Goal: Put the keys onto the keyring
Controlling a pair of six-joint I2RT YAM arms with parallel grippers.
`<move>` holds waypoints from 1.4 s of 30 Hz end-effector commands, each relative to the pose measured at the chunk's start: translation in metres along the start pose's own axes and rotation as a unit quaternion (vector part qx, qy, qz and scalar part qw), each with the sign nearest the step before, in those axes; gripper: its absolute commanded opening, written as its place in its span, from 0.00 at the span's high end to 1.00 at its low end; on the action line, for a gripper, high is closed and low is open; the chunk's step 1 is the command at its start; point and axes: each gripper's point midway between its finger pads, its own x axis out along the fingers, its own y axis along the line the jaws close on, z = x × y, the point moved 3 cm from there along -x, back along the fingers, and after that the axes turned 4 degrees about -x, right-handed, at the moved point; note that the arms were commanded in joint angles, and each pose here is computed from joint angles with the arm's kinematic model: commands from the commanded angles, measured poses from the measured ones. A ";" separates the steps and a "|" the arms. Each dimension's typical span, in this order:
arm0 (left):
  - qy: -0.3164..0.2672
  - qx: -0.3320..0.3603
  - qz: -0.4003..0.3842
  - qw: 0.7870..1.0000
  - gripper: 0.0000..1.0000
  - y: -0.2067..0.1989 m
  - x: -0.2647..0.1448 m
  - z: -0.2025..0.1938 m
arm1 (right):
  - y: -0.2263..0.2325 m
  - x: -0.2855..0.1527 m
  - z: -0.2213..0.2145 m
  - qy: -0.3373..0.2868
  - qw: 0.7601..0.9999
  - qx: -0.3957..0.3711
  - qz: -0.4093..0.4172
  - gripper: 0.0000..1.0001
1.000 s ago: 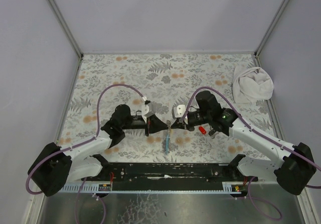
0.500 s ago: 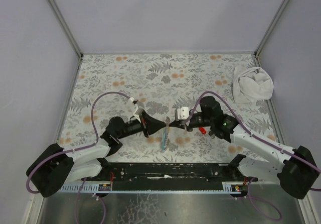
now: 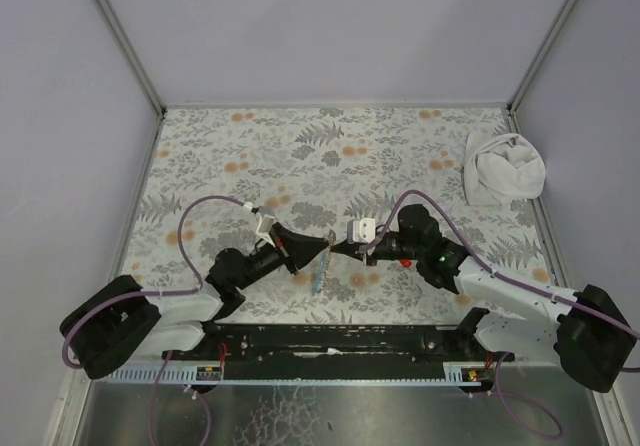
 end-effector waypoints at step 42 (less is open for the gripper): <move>0.180 0.242 -0.178 0.937 0.67 -0.019 0.002 0.000 | -0.012 -0.008 0.031 0.098 0.991 -0.067 0.066 1.00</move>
